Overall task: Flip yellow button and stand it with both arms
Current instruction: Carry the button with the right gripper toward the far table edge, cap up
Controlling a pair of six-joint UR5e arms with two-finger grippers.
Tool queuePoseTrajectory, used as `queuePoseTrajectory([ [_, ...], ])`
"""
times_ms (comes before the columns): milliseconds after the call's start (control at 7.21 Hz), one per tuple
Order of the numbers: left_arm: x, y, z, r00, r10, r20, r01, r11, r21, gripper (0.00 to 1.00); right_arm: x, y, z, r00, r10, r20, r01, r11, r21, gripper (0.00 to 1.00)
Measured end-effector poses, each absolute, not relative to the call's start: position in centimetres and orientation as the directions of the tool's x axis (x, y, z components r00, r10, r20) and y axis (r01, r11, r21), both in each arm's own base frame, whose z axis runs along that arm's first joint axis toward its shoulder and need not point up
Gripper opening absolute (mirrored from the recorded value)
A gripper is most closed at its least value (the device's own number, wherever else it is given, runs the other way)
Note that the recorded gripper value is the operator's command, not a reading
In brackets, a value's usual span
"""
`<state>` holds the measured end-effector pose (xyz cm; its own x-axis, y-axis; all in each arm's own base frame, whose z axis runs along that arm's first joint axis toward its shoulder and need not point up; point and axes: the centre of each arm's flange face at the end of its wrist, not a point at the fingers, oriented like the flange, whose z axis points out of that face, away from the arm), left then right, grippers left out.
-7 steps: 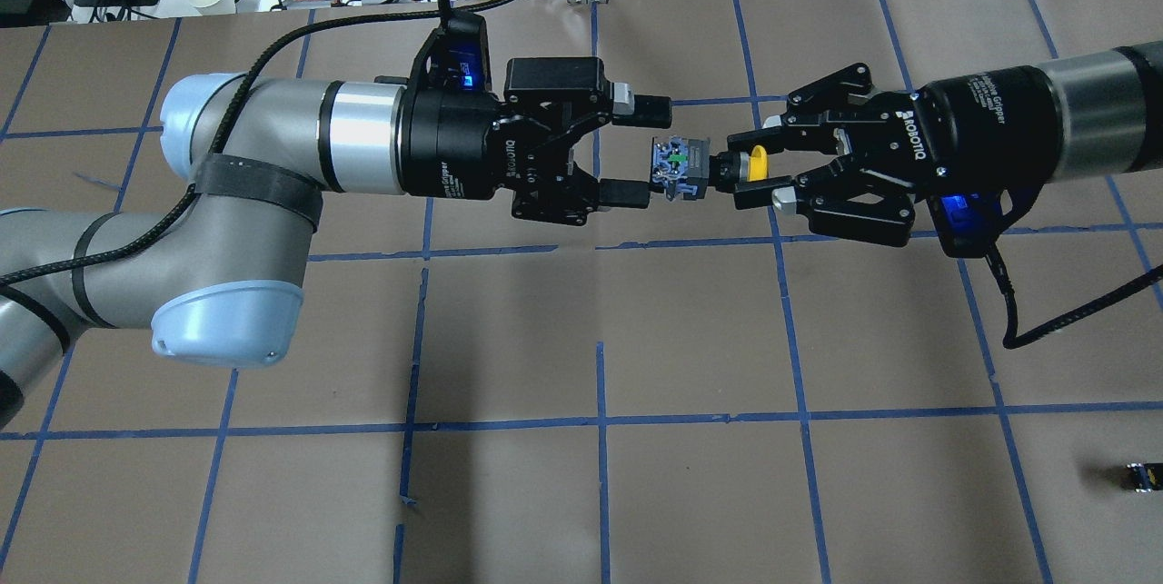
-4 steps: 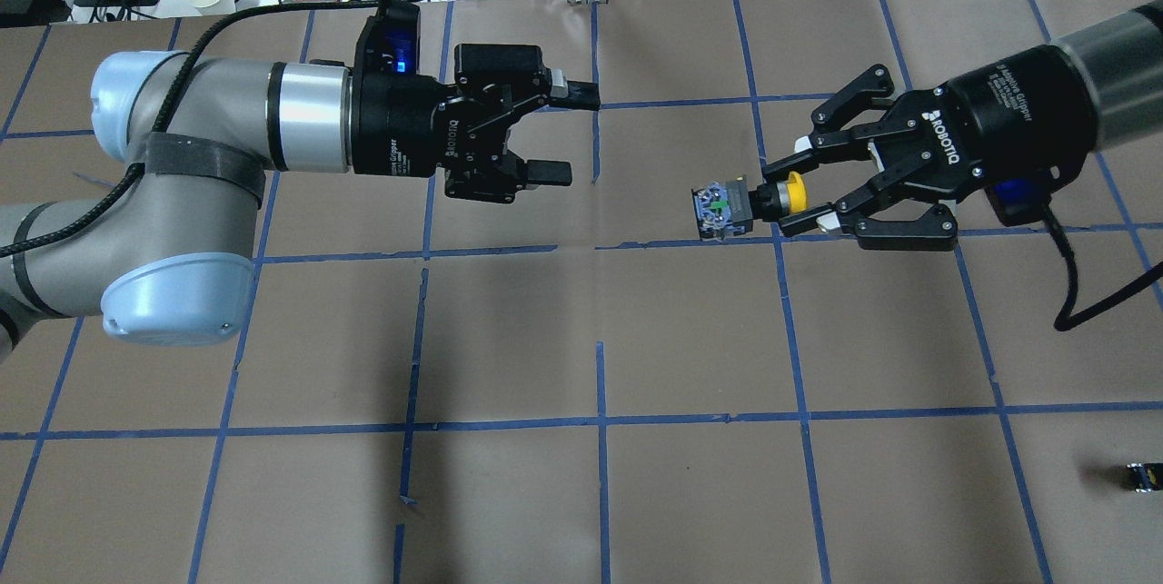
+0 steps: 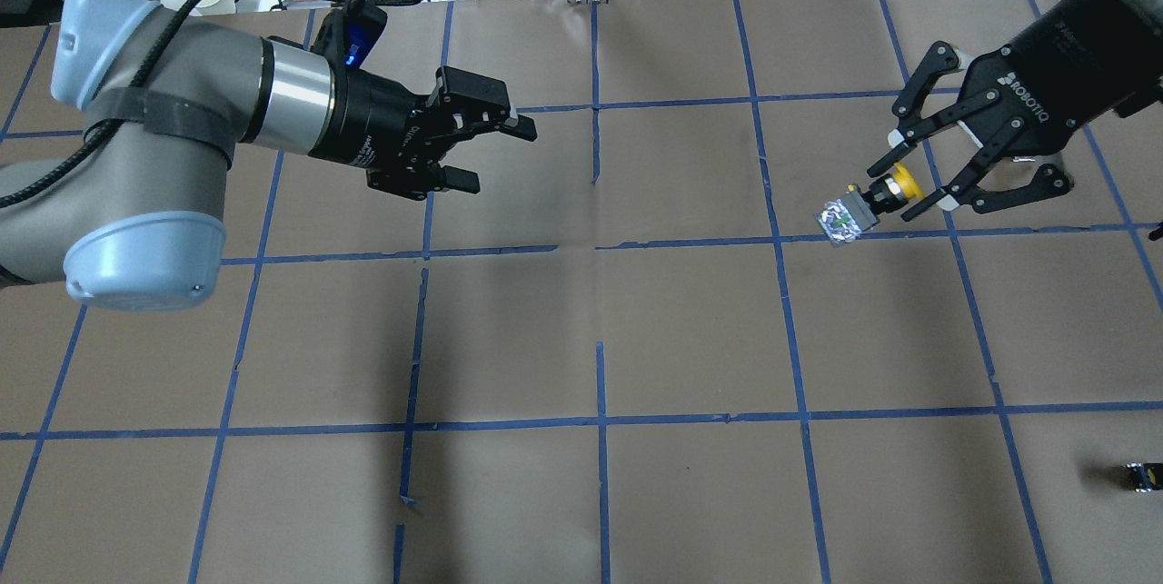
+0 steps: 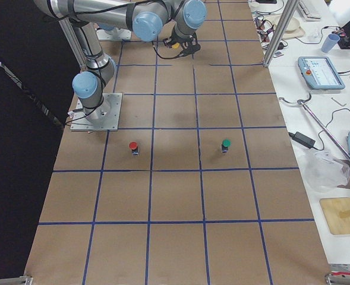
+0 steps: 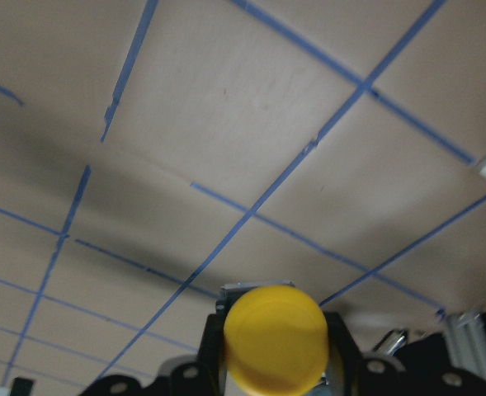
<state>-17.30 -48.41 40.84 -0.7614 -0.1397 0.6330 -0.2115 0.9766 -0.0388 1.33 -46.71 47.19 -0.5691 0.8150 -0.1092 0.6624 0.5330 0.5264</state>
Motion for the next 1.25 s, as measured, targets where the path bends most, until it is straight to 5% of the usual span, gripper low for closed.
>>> queuePoseTrajectory([
  [416,-15.7,-48.2,41.9,-0.927,-0.156,0.340,-0.189,0.980,-0.065,0.99,-2.6,-48.3,46.0,-0.872,0.489,-0.032,0.462,0.842,0.279,0.05],
  [832,-16.7,-46.7,43.6,-0.992,-0.092,0.091,-0.100,0.991,-0.086,0.99,-8.0,-50.3,42.7,-0.952,0.301,0.048,0.305,0.941,0.149,0.05],
  [1248,-16.1,-47.3,46.7,-1.000,0.001,0.014,0.001,1.000,-0.016,0.99,-13.6,-49.4,36.9,-0.979,0.193,0.072,0.195,0.981,0.024,0.05],
])
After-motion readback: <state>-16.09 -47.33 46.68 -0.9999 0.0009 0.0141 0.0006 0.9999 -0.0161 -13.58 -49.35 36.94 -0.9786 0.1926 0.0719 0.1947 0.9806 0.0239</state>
